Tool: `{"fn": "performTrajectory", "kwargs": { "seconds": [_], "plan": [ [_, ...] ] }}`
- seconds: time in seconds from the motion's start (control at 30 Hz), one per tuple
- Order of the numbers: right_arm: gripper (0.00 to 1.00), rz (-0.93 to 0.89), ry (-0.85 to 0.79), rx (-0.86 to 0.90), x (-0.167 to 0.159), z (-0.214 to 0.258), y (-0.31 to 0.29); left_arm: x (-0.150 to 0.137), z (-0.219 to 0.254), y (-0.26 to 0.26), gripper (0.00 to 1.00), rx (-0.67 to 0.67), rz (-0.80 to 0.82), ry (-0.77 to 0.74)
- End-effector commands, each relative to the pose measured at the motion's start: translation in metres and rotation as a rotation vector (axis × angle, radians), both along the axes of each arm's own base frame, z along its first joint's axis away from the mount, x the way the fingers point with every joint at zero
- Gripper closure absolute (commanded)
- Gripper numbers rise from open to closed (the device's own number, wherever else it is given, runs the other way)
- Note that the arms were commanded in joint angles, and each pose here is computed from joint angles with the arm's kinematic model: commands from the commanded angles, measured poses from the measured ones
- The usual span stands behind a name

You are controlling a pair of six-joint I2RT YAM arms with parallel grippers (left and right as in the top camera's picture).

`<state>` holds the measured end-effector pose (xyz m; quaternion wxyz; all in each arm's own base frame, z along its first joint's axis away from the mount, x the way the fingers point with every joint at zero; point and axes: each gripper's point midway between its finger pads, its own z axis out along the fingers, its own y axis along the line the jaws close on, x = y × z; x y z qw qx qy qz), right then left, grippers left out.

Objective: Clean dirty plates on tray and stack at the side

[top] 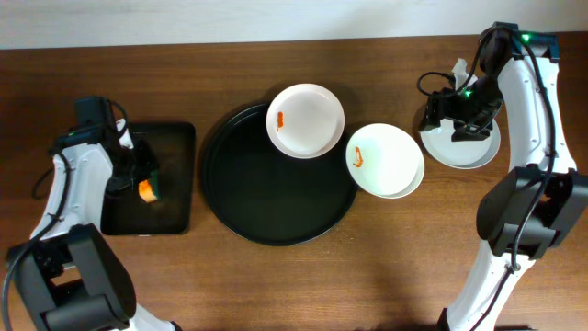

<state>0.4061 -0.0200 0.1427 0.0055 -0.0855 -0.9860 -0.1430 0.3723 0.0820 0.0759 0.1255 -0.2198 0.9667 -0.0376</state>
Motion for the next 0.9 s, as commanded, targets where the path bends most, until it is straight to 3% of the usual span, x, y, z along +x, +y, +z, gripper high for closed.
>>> {"fn": "performTrajectory", "kwargs": {
  "seconds": [0.0, 0.17, 0.27, 0.63, 0.73, 0.87],
  "plan": [
    [0.24, 0.007, -0.015, -0.011, 0.000, 0.006, 0.000, -0.002, -0.007, -0.008, 1.00, 0.032, -0.020, 0.023],
    [0.24, 0.007, -0.015, -0.011, 0.000, 0.006, 0.000, -0.007, -0.036, 0.012, 1.00, 0.142, 0.003, 0.112],
    [0.24, 0.021, -0.019, -0.012, 0.000, 0.006, 0.000, -0.007, -0.031, 0.032, 1.00, 0.236, 0.035, 0.114],
    [0.24, 0.021, -0.019, -0.012, 0.000, 0.006, 0.000, 0.005, -0.012, 0.056, 0.99, 0.222, 0.104, 0.043],
    [0.24, 0.021, -0.018, -0.011, 0.000, 0.006, 0.000, 0.001, -0.013, 0.061, 0.88, 0.251, 0.113, 0.062],
    [0.24, 0.021, -0.019, -0.012, 0.000, 0.006, 0.000, -0.006, -0.034, 0.060, 0.87, 0.243, 0.105, 0.117]
  ]
}}
